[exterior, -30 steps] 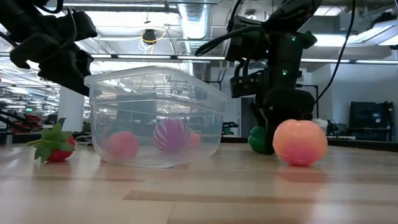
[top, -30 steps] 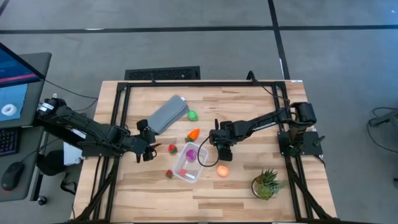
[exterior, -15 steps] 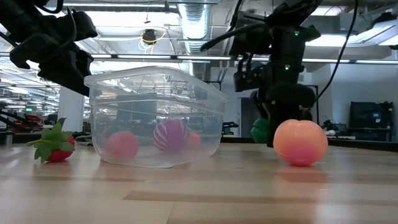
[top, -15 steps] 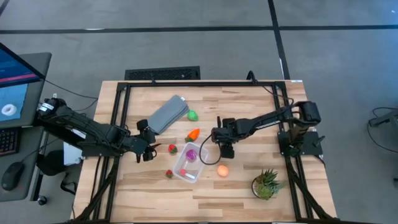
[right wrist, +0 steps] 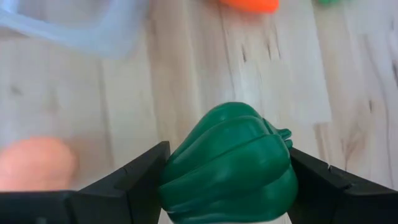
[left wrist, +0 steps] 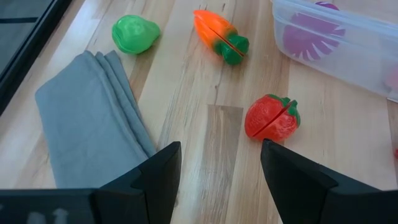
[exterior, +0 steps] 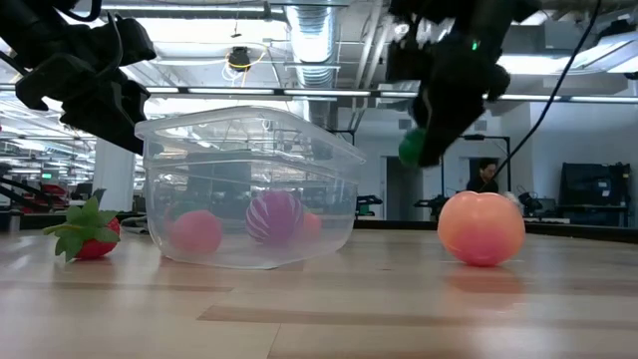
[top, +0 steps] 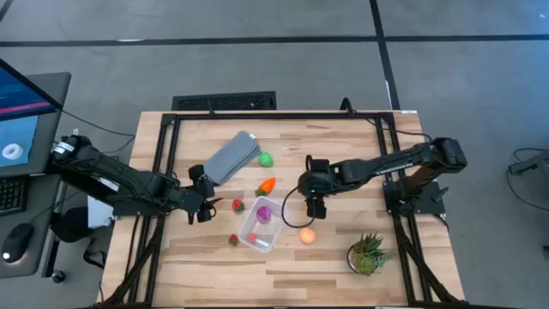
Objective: Pick and placing Produce into tupperware
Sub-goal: Put the green bell pepper into the transparent bin
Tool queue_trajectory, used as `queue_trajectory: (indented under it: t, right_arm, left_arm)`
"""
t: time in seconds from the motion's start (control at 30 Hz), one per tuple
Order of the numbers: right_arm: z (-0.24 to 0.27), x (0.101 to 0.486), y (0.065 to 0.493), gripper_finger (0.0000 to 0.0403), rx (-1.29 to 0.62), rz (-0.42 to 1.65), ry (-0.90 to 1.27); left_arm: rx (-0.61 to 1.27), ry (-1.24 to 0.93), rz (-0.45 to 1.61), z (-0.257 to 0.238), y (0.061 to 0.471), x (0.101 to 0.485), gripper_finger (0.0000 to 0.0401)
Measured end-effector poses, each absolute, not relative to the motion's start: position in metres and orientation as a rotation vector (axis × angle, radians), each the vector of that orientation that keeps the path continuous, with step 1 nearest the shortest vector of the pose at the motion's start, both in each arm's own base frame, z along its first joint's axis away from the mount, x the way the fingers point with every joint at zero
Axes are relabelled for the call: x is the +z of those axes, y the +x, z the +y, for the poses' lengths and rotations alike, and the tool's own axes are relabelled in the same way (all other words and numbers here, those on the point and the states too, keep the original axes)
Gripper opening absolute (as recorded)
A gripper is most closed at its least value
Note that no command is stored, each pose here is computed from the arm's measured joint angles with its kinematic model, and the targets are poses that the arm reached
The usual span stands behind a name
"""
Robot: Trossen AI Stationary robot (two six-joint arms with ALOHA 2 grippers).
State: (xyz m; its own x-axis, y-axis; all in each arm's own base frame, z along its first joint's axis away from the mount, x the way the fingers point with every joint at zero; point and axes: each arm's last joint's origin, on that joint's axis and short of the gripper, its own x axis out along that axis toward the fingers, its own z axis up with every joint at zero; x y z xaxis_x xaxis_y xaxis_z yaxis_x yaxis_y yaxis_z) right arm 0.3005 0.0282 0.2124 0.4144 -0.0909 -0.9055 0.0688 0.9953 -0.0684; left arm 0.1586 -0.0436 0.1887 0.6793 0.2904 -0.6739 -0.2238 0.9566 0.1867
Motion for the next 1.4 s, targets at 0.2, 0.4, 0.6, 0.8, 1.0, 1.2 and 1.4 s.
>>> queue_trajectory:
  t: [0.2, 0.4, 0.6, 0.8, 1.0, 1.2, 1.4]
  right_arm:
    - [0.041, 0.234, 0.296, 0.0286, -0.051, 1.014, -0.025]
    - [0.053, 0.247, 0.294, 0.0286, -0.006, 0.92, -0.028]
    - [0.065, 0.255, 0.301, 0.0286, 0.048, 0.803, -0.048]
    - [0.075, 0.258, 0.313, 0.0286, 0.098, 0.677, -0.084]
    - [0.077, 0.266, 0.319, 0.0286, 0.116, 0.565, -0.103]
    - [0.083, 0.26, 0.33, 0.0286, 0.14, 0.505, -0.133]
    - [0.085, 0.225, 0.35, 0.0286, 0.175, 0.572, -0.127]
  left_arm:
    - [0.289, 0.091, 0.771, -0.044, 0.159, 0.189, 0.021]
    - [0.291, 0.089, 0.77, -0.044, 0.159, 0.189, 0.021]
    - [0.292, 0.084, 0.766, -0.044, 0.159, 0.189, 0.021]
    - [0.293, 0.082, 0.762, -0.044, 0.159, 0.189, 0.021]
    - [0.292, 0.08, 0.759, -0.044, 0.159, 0.19, 0.021]
    - [0.292, 0.078, 0.751, -0.044, 0.16, 0.19, 0.021]
    - [0.291, 0.075, 0.746, -0.044, 0.16, 0.19, 0.021]
